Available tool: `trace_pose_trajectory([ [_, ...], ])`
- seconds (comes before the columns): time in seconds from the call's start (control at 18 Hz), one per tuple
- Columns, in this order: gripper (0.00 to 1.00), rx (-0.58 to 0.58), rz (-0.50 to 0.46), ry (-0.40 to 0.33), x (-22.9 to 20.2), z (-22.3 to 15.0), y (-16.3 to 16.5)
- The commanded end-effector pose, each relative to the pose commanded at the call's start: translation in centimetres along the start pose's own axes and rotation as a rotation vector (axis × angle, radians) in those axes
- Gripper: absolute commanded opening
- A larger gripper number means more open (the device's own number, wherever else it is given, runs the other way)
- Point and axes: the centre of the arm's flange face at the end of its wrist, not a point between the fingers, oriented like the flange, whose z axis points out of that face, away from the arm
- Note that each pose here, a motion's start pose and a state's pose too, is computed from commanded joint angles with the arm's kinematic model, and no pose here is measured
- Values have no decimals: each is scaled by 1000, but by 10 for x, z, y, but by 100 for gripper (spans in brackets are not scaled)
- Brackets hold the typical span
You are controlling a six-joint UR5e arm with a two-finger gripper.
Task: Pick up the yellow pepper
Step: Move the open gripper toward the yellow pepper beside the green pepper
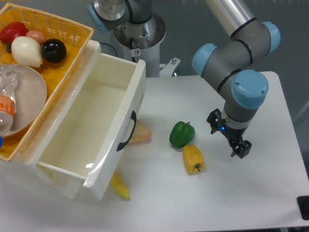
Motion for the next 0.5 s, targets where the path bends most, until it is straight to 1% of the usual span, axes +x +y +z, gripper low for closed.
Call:
trace_pose_trajectory([
  [0.28,100,12,9,6,0,4,-5],
  [0.44,100,86,0,48,5,28,-11],
  [0.5,100,117,-9,36,6,31,-12],
])
